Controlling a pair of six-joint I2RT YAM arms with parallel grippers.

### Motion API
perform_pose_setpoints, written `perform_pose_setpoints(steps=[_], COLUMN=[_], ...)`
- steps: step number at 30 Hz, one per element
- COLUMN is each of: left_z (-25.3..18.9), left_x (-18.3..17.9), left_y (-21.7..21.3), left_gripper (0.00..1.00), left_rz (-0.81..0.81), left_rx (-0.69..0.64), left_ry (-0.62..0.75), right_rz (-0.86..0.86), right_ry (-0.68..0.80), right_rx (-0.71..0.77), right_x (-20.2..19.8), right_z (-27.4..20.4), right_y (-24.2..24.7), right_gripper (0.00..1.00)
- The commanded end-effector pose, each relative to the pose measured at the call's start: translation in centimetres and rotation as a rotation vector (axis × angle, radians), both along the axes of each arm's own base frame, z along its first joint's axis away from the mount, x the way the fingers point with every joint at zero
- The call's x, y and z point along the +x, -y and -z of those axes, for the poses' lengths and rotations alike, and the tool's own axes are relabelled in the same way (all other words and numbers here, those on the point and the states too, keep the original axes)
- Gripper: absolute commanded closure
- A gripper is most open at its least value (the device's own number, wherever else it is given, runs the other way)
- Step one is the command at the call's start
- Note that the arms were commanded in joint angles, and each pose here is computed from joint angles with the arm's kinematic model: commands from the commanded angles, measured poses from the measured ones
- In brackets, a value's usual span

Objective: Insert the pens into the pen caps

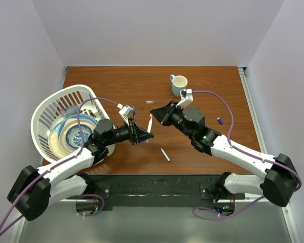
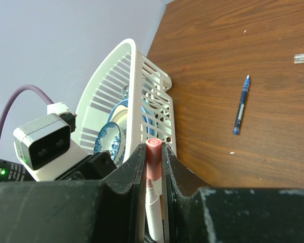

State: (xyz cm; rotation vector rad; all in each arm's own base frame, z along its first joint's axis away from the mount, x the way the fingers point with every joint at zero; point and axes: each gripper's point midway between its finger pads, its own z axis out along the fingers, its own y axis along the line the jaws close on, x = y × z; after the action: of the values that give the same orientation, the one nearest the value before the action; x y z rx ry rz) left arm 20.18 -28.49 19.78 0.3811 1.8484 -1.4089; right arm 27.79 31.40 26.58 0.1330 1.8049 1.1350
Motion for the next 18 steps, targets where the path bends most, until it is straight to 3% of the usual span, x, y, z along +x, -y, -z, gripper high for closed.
perform_pose_setpoints(steps=[1,18], left_z=[-0.9,-0.7], left_x=[0.2,-0.1], left_y=[0.3,0.1], left_gripper=[1.00,1.00], left_rz=[0.010,0.011], left_rx=[-0.013,-0.016], left_ry=[0.050,0.050], right_rz=[0.015,0.056], right_ry=[0.072,0.090], right_rx=[0.062,0.017], right_x=[0.1,0.1], right_z=[-3.5,-4.0], right_y=[-0.2,1.0], right_gripper=[1.00,1.00])
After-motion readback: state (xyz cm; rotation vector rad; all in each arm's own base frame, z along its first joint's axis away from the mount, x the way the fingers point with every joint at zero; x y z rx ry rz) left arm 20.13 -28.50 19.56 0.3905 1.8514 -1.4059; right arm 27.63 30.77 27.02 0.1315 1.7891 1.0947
